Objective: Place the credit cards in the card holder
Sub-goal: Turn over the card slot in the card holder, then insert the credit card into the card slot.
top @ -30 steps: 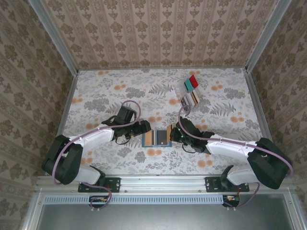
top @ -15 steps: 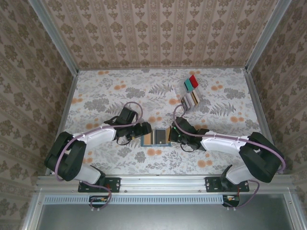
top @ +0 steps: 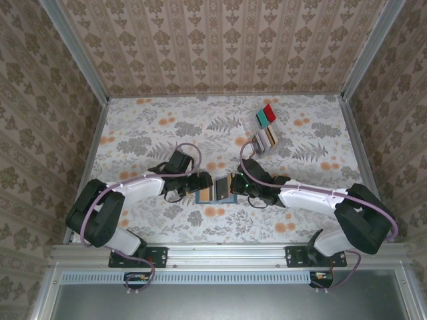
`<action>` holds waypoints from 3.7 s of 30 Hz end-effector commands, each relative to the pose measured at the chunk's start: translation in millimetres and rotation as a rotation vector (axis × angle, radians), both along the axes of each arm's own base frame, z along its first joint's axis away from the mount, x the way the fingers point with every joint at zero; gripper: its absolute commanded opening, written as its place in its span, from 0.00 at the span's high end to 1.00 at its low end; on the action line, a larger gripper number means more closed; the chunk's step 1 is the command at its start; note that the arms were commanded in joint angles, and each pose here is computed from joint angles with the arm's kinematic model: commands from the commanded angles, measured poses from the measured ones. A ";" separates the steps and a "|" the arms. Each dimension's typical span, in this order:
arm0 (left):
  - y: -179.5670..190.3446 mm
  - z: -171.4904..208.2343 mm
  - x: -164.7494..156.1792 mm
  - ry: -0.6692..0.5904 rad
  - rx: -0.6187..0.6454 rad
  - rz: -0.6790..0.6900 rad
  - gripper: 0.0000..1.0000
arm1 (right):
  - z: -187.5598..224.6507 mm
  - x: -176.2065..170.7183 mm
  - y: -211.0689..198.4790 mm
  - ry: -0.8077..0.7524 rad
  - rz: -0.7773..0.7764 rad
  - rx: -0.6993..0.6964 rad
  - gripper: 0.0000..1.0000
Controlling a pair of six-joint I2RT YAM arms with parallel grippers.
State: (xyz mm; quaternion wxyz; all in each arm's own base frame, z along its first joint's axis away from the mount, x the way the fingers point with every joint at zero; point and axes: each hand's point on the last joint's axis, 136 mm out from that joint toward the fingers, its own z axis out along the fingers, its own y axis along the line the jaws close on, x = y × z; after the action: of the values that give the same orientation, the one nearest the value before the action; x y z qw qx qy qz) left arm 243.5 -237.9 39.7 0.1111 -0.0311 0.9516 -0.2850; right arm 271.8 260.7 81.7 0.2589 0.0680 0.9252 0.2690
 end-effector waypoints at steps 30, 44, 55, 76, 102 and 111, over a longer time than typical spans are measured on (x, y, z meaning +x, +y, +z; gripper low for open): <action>19.5 37.1 11.1 -0.145 0.010 0.103 0.12 | 23.8 6.6 49.3 0.022 0.114 0.102 1.00; 22.0 37.5 11.4 -0.152 0.017 0.108 0.11 | 37.2 8.2 -20.6 -0.056 -0.075 -0.117 1.00; 23.7 25.4 14.7 -0.097 0.003 0.109 0.22 | 44.4 6.0 26.7 -0.070 0.035 0.171 1.00; 14.1 -6.5 4.9 0.009 0.000 0.063 0.47 | -30.9 -3.3 38.5 0.058 -0.003 0.228 1.00; 13.8 -23.2 -7.8 0.032 0.049 0.045 0.63 | -26.5 -3.3 36.9 0.040 -0.014 0.255 1.00; 11.3 -24.3 -8.2 0.034 0.050 0.042 0.64 | -52.9 -11.5 34.5 0.112 -0.011 0.211 1.00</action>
State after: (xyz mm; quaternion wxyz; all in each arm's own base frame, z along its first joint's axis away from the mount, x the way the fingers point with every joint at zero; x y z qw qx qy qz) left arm 242.8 -229.5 27.2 0.1149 -0.0504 0.9539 -0.2725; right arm 269.3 299.4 46.8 0.2214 0.1152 0.8918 0.3774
